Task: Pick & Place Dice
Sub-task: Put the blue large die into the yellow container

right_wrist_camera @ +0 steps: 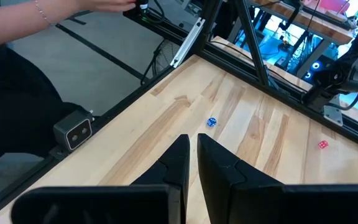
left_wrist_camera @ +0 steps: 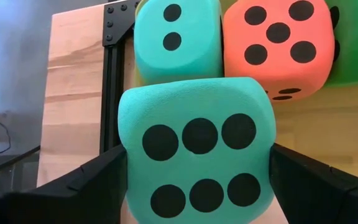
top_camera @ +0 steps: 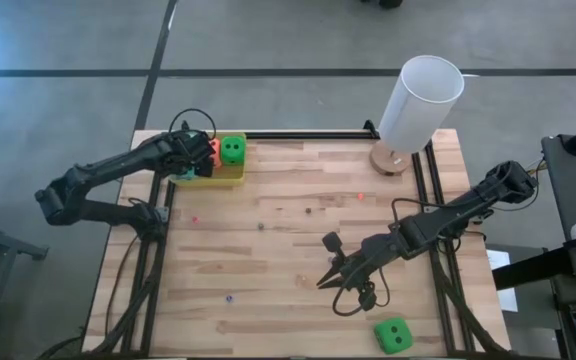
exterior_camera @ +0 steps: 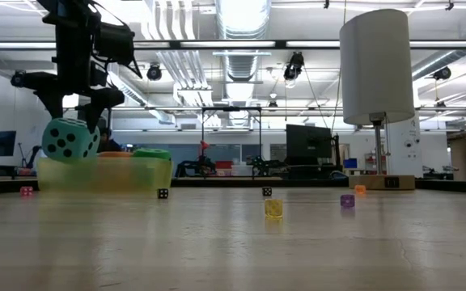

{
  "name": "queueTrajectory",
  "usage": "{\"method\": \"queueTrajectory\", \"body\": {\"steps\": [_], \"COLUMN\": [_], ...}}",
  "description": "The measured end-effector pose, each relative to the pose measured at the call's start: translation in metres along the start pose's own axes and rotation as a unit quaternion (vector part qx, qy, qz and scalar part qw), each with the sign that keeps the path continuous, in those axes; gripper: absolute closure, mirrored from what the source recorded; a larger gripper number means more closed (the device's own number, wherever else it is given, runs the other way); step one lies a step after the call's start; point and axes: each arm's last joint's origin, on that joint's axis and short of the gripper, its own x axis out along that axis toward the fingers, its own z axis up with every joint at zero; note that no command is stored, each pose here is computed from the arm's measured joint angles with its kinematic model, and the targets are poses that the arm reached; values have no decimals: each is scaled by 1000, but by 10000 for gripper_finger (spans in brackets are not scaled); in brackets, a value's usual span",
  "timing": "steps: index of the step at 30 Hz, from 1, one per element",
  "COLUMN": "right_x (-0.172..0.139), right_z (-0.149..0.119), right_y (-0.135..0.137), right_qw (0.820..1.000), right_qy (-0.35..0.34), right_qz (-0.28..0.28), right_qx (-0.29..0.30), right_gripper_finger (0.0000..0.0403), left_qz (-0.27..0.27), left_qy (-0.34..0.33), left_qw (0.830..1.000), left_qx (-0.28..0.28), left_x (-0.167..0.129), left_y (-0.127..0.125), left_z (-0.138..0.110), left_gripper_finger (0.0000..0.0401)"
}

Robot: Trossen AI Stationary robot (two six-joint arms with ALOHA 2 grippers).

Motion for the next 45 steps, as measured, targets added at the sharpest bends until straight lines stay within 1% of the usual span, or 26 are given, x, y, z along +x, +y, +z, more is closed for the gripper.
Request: {"method": "queueTrajectory", "body": {"steps": [10,18,27,35,42,45], "right_x": [0,0,0,0,0,0], "right_z": [0,0,0,0,0,0], "right_y": [0,0,0,0,0,0], "right_qw": [1000,1000,1000,1000,1000,1000], "right_qy": [0,0,0,0,0,0], "right_qz": [0,0,0,0,0,0], "right_qx": [0,0,0,1,0,1], "right_gripper_finger": [374,374,374,374,374,374], "left_qz": [6,12,13,13,1,-1], "left_qy": [2,16,17,35,41,41], "left_qw": [1000,1000,1000,999,999,999], "left_qx": [1,7,7,33,22,21], "left_x": [0,0,2,8,8,8], "left_y": [1,3,3,3,2,2], "left_z": [-1,-3,-4,-9,-9,-8], "left_gripper_finger": [57,65,55,36,6,3]}}
